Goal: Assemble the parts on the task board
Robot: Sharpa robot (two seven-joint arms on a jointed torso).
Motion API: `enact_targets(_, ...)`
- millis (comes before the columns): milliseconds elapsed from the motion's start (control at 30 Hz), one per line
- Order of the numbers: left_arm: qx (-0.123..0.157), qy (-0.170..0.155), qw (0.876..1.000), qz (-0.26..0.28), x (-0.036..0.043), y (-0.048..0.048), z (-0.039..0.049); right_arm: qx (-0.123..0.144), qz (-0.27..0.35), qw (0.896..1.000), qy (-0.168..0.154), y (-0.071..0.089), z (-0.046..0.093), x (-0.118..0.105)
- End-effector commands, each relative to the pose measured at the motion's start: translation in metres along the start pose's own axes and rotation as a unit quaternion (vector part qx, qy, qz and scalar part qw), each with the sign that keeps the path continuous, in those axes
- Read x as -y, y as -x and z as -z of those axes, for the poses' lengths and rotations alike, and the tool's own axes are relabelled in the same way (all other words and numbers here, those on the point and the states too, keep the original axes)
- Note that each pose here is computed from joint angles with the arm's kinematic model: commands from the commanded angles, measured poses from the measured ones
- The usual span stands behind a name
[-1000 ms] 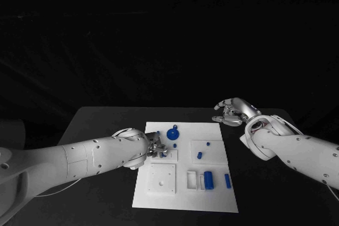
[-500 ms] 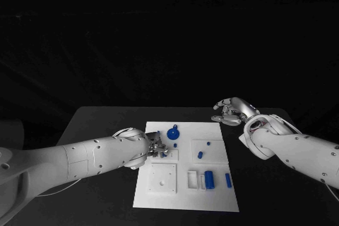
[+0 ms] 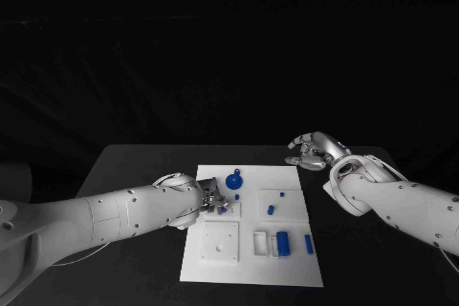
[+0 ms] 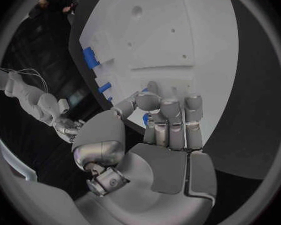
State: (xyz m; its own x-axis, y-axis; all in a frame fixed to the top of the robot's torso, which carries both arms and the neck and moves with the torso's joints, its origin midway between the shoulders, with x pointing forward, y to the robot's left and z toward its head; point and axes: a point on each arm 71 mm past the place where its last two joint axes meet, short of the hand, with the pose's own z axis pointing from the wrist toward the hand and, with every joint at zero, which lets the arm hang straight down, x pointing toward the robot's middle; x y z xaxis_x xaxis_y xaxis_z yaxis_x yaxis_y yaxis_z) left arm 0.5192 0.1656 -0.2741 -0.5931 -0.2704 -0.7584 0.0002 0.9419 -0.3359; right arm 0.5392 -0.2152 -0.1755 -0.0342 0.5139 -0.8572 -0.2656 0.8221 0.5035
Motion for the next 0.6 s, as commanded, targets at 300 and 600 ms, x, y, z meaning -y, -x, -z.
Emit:
enact_targets(300, -0.013, -0.003, 1.0, -0.013, 0.0017, -0.0038, -0.0012, -0.006, 0.005, 1.0, 0.005, -0.0012, -0.0005, -0.0016)
enact_targets(600, -0.027, 0.0, 0.999, -0.02, 0.0008, -0.0056, -0.0011, -0.006, 0.005, 1.0, 0.004, -0.0012, -0.0005, -0.0013)
